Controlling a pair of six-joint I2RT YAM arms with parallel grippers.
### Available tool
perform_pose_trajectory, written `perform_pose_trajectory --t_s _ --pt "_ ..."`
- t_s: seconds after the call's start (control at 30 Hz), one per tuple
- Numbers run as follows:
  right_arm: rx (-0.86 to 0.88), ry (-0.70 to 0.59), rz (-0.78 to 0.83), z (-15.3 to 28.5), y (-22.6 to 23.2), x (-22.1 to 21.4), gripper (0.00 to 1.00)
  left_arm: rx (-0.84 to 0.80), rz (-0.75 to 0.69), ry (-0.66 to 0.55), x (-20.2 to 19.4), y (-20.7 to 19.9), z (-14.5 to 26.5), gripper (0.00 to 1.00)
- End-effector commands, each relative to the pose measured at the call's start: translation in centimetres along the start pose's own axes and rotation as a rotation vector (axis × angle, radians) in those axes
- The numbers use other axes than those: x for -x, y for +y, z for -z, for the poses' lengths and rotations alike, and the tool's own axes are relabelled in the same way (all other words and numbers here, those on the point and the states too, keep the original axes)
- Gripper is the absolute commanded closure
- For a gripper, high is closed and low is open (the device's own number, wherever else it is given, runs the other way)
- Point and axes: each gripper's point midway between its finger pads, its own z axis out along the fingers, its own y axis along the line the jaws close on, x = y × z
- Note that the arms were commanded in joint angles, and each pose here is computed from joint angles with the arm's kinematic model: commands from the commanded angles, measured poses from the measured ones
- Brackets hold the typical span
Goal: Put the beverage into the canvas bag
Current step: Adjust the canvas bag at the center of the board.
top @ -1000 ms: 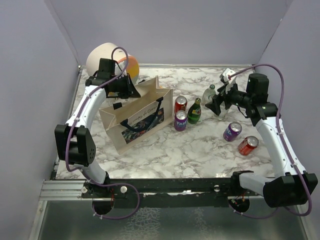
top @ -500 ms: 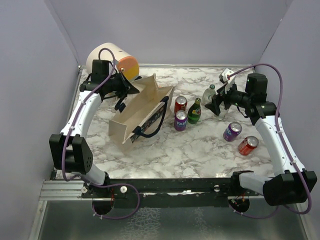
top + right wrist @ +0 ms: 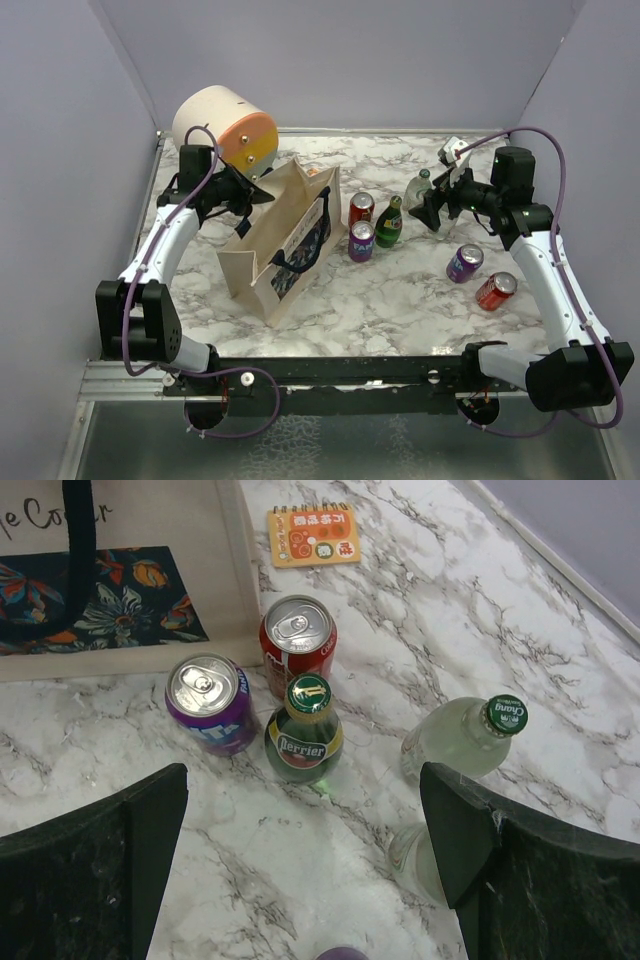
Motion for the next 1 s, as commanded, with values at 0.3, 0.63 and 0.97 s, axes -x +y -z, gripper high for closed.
perform_pose_trajectory --t_s 0.3,0.63,0.97 --pt "0.007 -0.037 0.006 -0.6 -0.4 1.2 0.01 -0.093 0.092 -0.066 1.5 -1.3 0.8 0.96" --pt "0.063 0.016 -0.032 -2.6 -0.7 -0.1 0.01 -0.137 0.085 -0.066 1.6 -3.1 0.1 0.84" --pt "0.08 0.018 -0.018 -2.7 0.1 1.2 0.01 -0.178 -0.203 -0.154 2.4 -5.6 2.5 0.37"
